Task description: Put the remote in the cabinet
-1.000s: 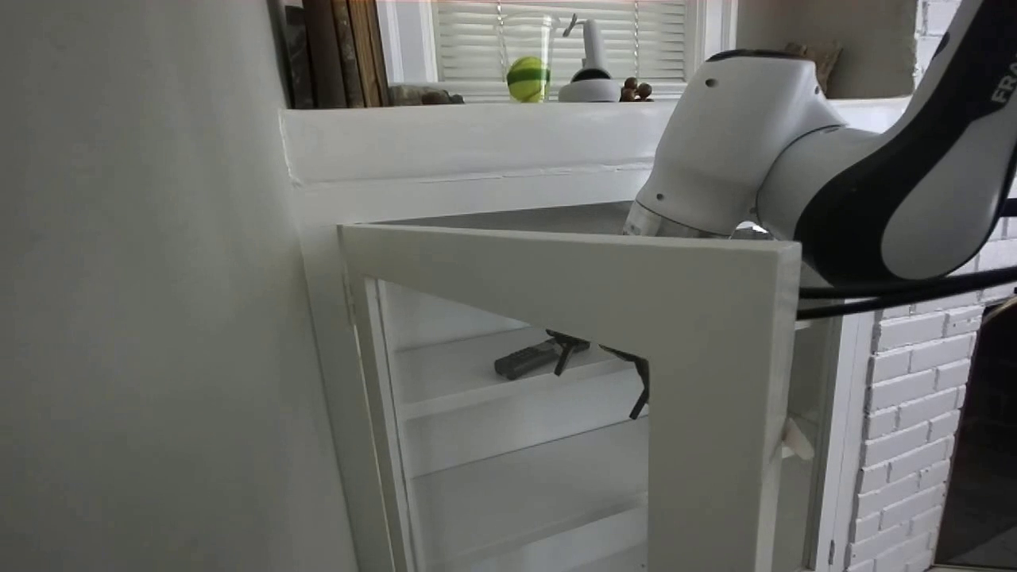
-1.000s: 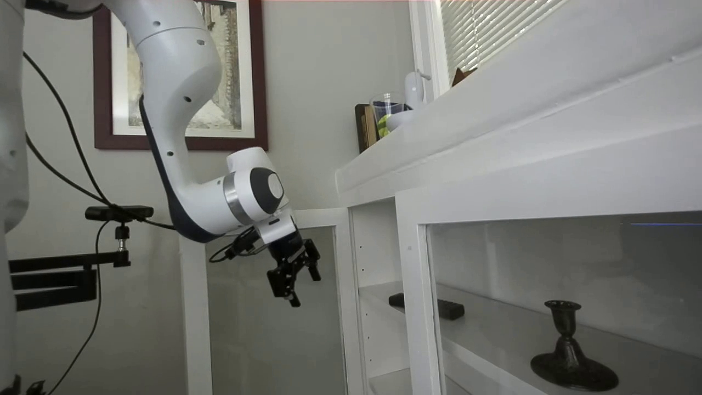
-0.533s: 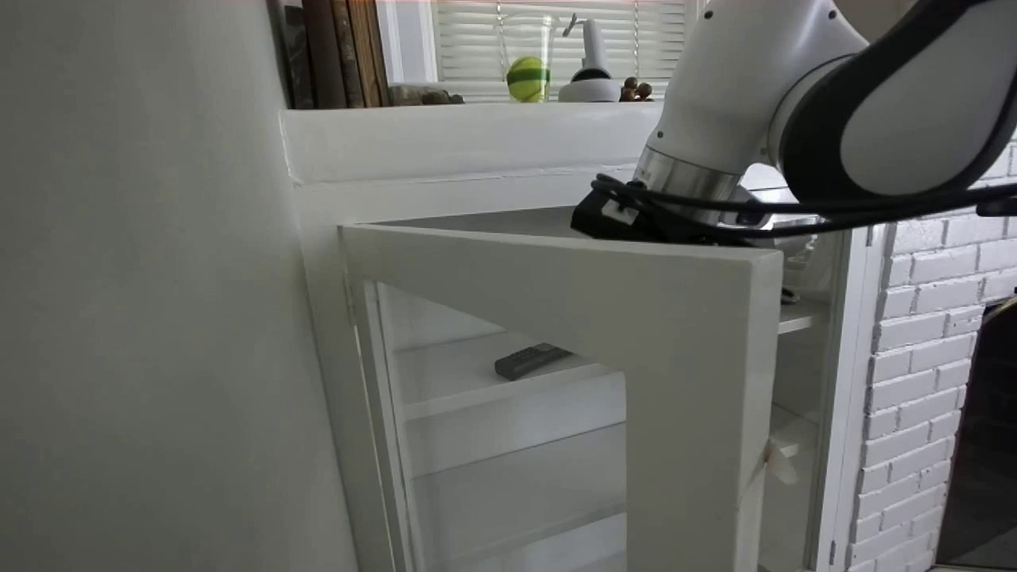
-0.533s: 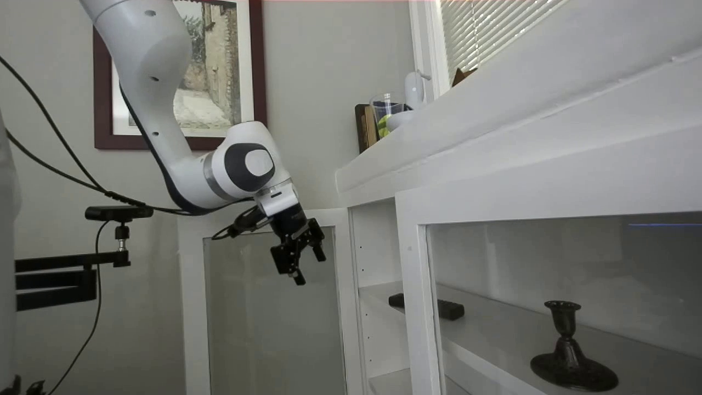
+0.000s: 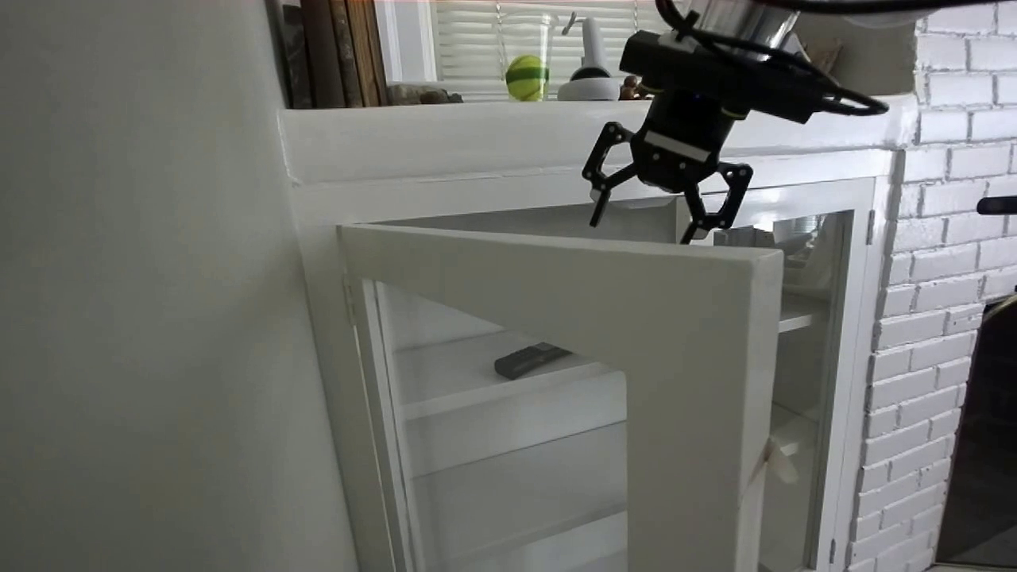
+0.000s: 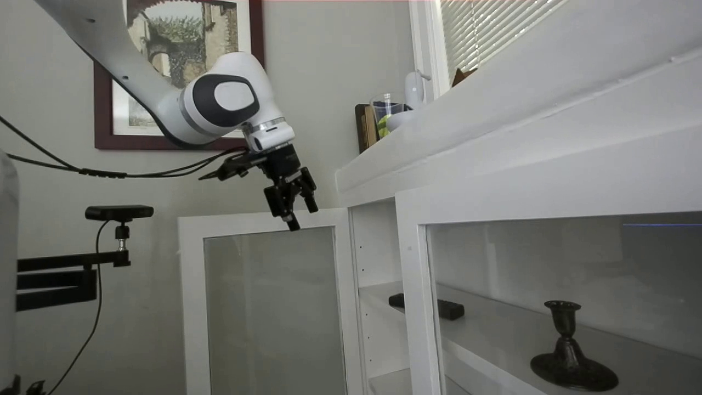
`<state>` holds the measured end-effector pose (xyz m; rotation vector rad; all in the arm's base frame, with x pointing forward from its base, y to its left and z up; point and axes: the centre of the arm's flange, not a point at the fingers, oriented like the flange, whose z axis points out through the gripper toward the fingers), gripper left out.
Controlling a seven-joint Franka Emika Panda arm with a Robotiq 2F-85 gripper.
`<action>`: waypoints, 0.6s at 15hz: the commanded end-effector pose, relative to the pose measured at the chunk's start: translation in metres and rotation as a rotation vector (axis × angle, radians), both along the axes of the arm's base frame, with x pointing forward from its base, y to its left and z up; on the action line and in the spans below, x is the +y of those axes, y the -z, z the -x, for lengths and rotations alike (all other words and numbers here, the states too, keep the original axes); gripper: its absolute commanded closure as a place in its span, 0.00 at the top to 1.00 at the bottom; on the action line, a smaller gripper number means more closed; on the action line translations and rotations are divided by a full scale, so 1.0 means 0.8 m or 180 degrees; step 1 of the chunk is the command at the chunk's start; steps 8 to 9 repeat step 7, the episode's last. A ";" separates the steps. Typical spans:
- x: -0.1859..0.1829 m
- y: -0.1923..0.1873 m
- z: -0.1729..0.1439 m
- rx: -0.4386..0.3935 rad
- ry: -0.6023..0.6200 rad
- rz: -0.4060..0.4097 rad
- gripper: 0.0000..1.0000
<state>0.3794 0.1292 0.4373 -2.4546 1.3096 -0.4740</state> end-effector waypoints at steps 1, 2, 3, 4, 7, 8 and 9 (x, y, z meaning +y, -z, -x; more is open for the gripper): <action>0.000 -0.002 0.002 -0.0010 -0.0004 0.0002 1.00; 0.000 -0.001 0.003 -0.0003 -0.0007 0.0006 1.00; 0.001 0.001 0.004 0.0007 -0.0011 0.0011 1.00; 0.001 0.002 0.004 0.0013 -0.0012 0.0014 1.00; 0.001 0.003 0.004 0.0014 -0.0011 0.0014 1.00; 0.001 0.003 0.004 0.0014 -0.0011 0.0014 1.00; 0.001 0.003 0.004 0.0014 -0.0011 0.0014 1.00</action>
